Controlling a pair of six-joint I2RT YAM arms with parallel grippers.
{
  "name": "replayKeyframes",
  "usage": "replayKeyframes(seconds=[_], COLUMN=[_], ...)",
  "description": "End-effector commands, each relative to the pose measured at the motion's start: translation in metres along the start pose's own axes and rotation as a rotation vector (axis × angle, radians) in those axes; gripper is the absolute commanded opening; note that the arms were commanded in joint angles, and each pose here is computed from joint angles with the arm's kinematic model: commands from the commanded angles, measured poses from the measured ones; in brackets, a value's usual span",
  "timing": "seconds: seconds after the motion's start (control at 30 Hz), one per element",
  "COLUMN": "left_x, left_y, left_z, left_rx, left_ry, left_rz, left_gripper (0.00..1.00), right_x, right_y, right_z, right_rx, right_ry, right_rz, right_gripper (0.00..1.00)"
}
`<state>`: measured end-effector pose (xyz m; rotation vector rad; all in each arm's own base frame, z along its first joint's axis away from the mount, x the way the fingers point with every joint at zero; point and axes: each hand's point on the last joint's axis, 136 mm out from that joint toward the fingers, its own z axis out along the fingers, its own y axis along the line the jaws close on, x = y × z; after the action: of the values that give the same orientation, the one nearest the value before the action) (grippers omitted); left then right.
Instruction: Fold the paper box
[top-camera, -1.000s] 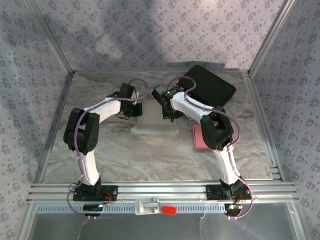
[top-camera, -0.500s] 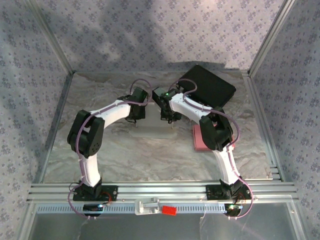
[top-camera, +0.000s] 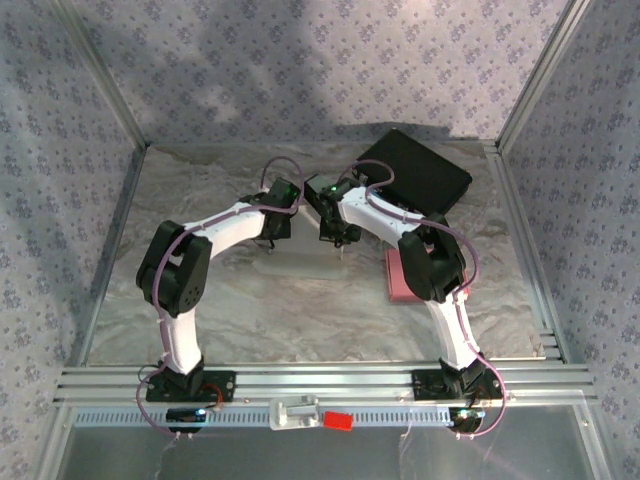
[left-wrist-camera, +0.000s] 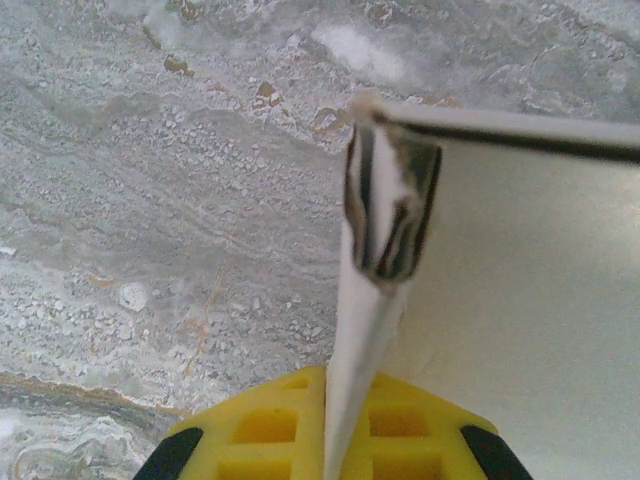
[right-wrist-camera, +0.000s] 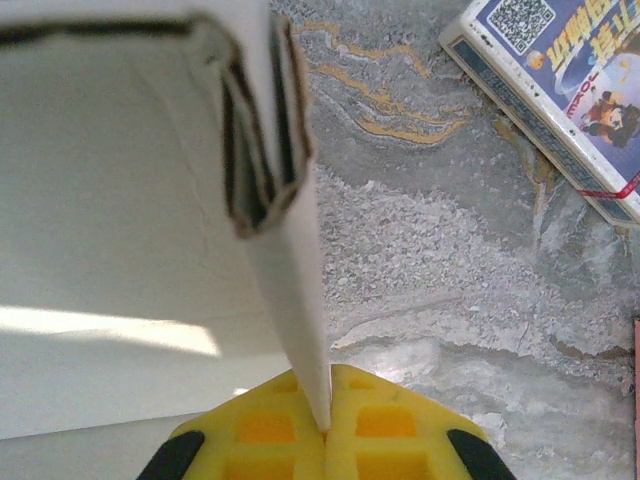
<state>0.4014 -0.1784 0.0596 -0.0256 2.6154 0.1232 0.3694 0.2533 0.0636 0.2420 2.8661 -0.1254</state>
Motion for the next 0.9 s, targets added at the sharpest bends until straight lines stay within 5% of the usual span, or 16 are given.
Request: replayKeyframes(seconds=[0.0, 0.5, 0.67, 0.8, 0.87], left_x=[0.012, 0.023, 0.023, 0.001, -0.007], left_y=[0.016, 0.035, 0.022, 0.01, 0.001], left_z=[0.001, 0.013, 0.014, -0.01, -0.02], left_rx=[-0.104, -0.229, -0.151, -0.033, 0.058], left_ry=[-0.019, -0.016, -0.017, -0.072, -0.083], left_rz=[0.086, 0.038, 0.009, -0.024, -0.043], left_gripper=[0.0, 0.0, 0.0, 0.34, 0.42], right_x=[0.02, 0.022, 0.025, 0.026, 0.026], right_y=[-0.02, -0.016, -0.018, -0.023, -0.025], right_z=[0.01, 0.011, 0.013, 0.015, 0.016], right_rx=[0.139, 0.129, 0.135, 0.145, 0.151], right_ry=[0.038, 0.054, 0.059, 0.061, 0.062], right_rz=[-0.023, 0.005, 0.007, 0.01, 0.008], right_gripper=[0.0, 0.0, 0.0, 0.0, 0.0])
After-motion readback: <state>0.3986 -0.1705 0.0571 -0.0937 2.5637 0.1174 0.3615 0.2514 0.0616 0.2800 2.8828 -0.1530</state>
